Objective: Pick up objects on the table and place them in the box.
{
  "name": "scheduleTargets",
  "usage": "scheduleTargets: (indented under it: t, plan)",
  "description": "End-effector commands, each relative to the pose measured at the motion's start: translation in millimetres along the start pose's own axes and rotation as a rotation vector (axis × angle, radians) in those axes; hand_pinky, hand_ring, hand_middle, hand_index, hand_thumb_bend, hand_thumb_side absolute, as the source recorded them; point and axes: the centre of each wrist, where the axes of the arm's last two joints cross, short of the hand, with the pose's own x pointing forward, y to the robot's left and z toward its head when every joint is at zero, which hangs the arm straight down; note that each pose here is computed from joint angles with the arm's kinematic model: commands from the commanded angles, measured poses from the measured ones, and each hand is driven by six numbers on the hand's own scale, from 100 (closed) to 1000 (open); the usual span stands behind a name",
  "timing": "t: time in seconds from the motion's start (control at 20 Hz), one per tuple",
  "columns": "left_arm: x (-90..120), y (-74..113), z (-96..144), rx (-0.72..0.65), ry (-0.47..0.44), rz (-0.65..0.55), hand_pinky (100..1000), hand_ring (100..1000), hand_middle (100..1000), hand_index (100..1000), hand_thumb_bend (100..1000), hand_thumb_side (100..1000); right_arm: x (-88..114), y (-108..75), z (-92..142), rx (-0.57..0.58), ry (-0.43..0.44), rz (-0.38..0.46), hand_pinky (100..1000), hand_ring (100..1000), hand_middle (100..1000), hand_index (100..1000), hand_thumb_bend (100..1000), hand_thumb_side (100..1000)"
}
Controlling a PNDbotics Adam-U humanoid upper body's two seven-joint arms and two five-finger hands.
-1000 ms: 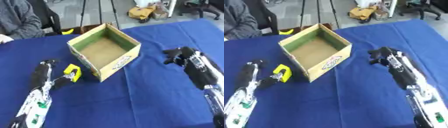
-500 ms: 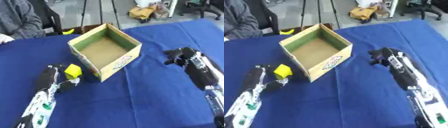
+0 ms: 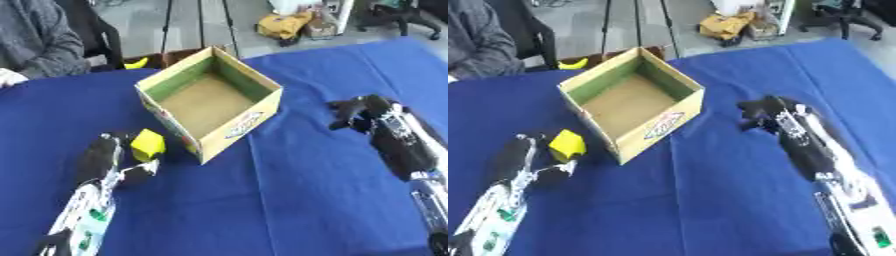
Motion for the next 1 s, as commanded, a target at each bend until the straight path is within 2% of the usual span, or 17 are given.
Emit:
scheduleTargets:
  t: [0.05,0.2,0.4,0.55,0.65,0.8,1.0]
  plan:
    - [1.5,6.2,-4.1,0.036,0.004,0.018,453,542,461,597,100,297,8.1,-1.3,-3.6,0.013,-0.026,0.022,650,835,560,570,219,700]
    - [2.3,15.9,-5.8,0.067,-0.001,0.061,445,533,446,581,100,307,7.9,-1.2,-3.4,0.013,-0.025,0.022,650,835,560,570,218,700]
    - [10.6,55.5,-10.5,0.143,-0.067,0.101,444,532,445,578,100,304,7.1,-1.2,-2.7,0.012,-0.020,0.021,649,835,560,569,217,700]
    - [20.6,87.1,-12.8,0.201,-0.124,0.078,449,528,447,580,100,272,7.1,-0.7,-3.4,0.016,-0.022,0.017,650,835,561,570,217,698]
    - [26.2,99.8,-16.2,0.221,-0.138,0.059,450,527,447,580,100,266,7.4,-0.2,-4.0,0.022,-0.024,0.014,650,835,561,570,216,699]
    - [30.0,101.2,-26.7,0.193,-0.138,0.015,456,527,450,584,100,257,7.9,1.4,-5.7,0.040,-0.028,0.009,650,835,561,569,214,699]
    - [33.8,84.6,-42.6,0.141,-0.124,-0.030,470,532,455,592,100,252,8.9,4.2,-8.5,0.069,-0.035,0.005,650,836,560,569,210,701]
